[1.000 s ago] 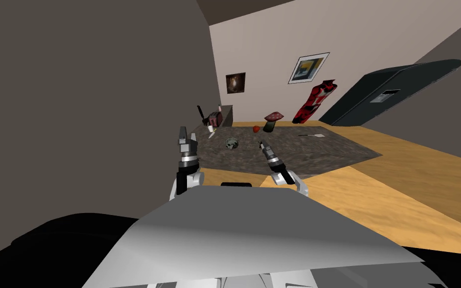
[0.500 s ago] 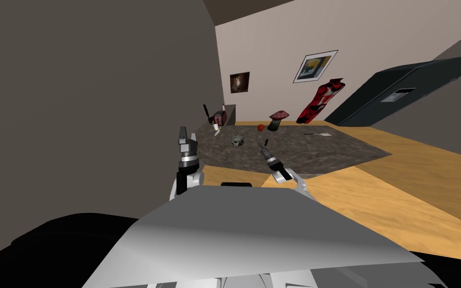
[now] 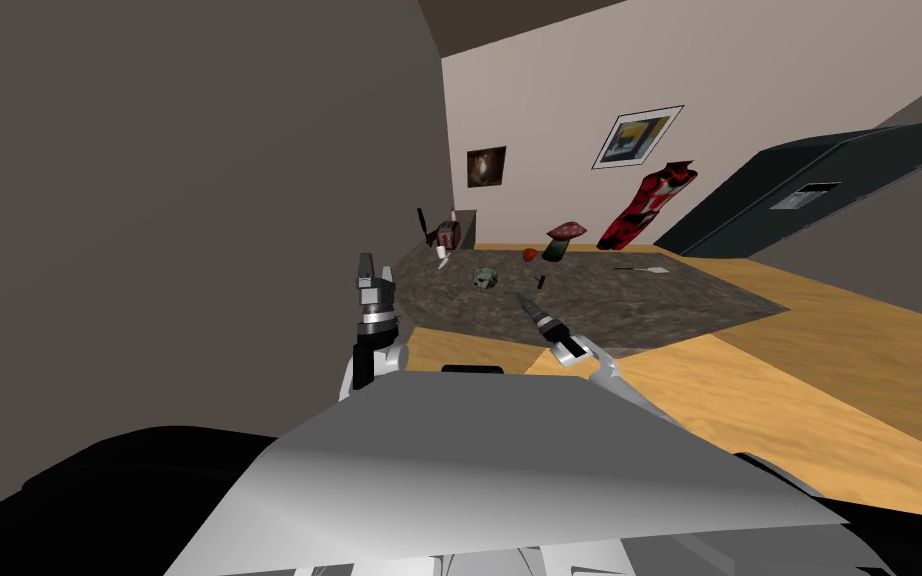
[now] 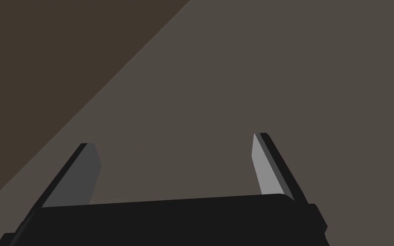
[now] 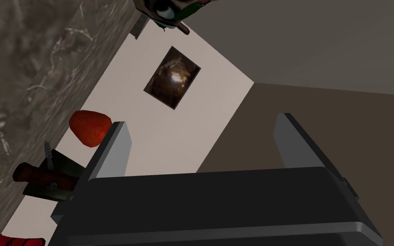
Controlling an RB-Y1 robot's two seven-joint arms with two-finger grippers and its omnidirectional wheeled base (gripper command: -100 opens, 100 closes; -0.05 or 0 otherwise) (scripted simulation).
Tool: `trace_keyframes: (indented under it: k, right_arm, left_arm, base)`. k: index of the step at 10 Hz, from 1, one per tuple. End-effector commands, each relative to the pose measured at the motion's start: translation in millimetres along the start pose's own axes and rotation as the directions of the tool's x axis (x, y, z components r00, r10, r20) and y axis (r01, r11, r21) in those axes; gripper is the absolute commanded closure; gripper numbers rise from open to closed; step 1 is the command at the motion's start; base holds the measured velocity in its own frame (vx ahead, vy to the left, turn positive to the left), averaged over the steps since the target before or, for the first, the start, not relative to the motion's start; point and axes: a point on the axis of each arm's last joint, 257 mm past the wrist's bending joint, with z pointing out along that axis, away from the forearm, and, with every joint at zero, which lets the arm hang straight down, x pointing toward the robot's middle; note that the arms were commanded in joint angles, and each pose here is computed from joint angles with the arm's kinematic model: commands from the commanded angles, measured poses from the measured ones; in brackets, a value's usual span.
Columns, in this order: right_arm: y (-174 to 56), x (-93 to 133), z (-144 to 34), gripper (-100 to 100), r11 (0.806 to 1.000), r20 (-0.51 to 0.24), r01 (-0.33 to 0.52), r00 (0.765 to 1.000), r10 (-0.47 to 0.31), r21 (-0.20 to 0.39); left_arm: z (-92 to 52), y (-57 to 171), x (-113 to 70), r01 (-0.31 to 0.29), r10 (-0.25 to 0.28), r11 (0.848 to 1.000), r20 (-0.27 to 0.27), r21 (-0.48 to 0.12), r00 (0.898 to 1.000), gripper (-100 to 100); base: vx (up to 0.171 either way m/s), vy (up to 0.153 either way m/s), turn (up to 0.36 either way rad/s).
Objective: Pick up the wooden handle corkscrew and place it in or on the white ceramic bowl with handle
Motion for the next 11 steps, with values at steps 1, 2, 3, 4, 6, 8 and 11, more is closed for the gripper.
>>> trace_keyframes:
  k: [1, 2, 3, 4, 6, 8, 11]
  right_arm:
    - [-19, 3, 0.1, -100, 0.999, -0.022, 0.026, 0.999, -0.026, 0.038]
    - [-29, 4, 3.7, -100, 0.995, -0.059, 0.082, 0.995, -0.078, 0.062]
    - [-36, 5, 1.7, -100, 0.994, -0.062, 0.082, 0.995, -0.078, 0.075]
    - [-43, 6, -0.9, -100, 0.992, -0.065, 0.083, 0.995, -0.077, 0.091]
    - [-69, 6, -3.2, -100, 0.979, -0.110, 0.143, 0.986, -0.128, 0.142]
    - [-94, 5, -6.6, -100, 0.960, -0.156, 0.206, 0.972, -0.177, 0.191]
    - [-130, -4, -9.7, -100, 0.909, -0.242, 0.331, 0.932, -0.271, 0.255]
  left_arm:
    - [0.0, 0, 0.0, 0.000, 0.000, 1.000, 0.000, 0.000, 1.000, 0]
    - [0.0, 0, 0.0, 0.000, 0.000, 1.000, 0.000, 0.000, 1.000, 0]
    - [0.0, 0, 0.0, 0.000, 0.000, 1.000, 0.000, 0.000, 1.000, 0]
    - [0.0, 0, 0.0, 0.000, 0.000, 1.000, 0.000, 0.000, 1.000, 0]
    - [0.0, 0, 0.0, 0.000, 0.000, 1.000, 0.000, 0.000, 1.000, 0]
    - [0.0, 0, 0.0, 0.000, 0.000, 1.000, 0.000, 0.000, 1.000, 0]
    - [0.0, 0, 0.0, 0.000, 0.000, 1.000, 0.000, 0.000, 1.000, 0]
  base:
    - [-0.028, 0.052, 0.040]
    - [-0.051, 0.093, 0.053]
    - [-0.037, 0.081, 0.021]
    - [-0.014, 0.036, -0.004]
    - [-0.032, 0.063, 0.036]
    - [-0.033, 0.063, 0.040]
    - [-0.006, 0.060, 0.035]
